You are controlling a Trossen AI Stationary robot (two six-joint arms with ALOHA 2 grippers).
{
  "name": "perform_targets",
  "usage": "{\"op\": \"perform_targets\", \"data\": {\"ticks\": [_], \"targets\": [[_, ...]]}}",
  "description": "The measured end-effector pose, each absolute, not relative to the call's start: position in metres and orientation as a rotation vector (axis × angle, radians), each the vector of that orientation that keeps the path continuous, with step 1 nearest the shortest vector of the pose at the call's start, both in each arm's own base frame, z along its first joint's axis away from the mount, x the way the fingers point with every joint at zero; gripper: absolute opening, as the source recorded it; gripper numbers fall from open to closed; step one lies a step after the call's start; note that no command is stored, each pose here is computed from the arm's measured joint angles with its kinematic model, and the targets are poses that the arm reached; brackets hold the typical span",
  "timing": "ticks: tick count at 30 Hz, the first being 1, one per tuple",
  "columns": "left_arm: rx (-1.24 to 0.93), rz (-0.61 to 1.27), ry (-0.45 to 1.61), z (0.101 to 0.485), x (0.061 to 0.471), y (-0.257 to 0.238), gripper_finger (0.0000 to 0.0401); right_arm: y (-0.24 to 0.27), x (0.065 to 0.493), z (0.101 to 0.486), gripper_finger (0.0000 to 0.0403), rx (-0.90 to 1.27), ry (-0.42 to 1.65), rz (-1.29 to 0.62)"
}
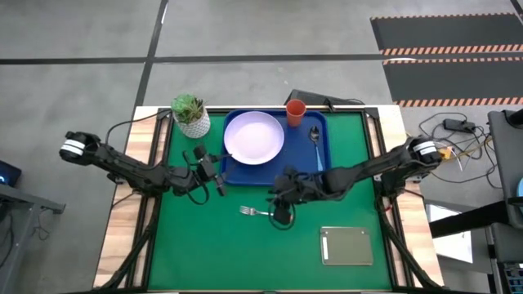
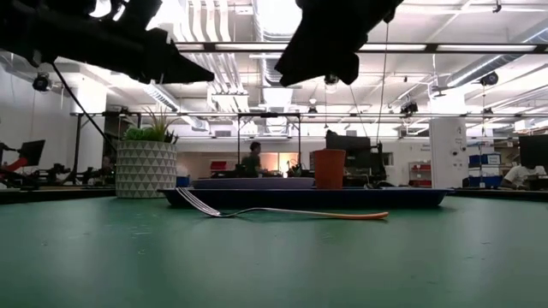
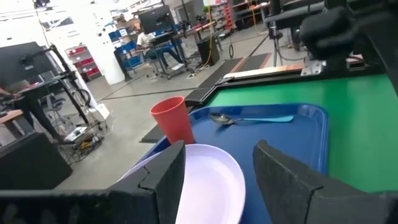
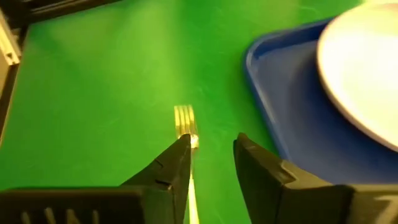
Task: Pick and place plate/cup/fork/spoon on tray
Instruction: Put the orange fork beside the blue spoon
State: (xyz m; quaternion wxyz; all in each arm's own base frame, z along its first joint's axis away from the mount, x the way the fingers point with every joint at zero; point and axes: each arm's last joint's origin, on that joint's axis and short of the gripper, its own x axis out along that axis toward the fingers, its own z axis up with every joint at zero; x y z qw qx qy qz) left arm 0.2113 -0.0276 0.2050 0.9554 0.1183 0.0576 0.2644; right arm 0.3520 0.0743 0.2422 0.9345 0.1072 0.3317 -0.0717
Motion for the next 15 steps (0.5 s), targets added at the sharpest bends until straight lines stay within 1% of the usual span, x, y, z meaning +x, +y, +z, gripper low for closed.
{"op": "perform_targets", "data": {"ticks": [8, 15], "targets": [[0.235, 0.535, 0.091, 0.211, 0.207, -0.028, 0.0169, 0.09, 0.358, 0.229, 0.0156, 0.201, 0.679, -0.106], [0.293, 0.536, 0.085, 0.216, 0.205, -0.027, 0.0169, 0.099, 0.377, 0.234, 0.016, 0.185, 0.669, -0.083]]}}
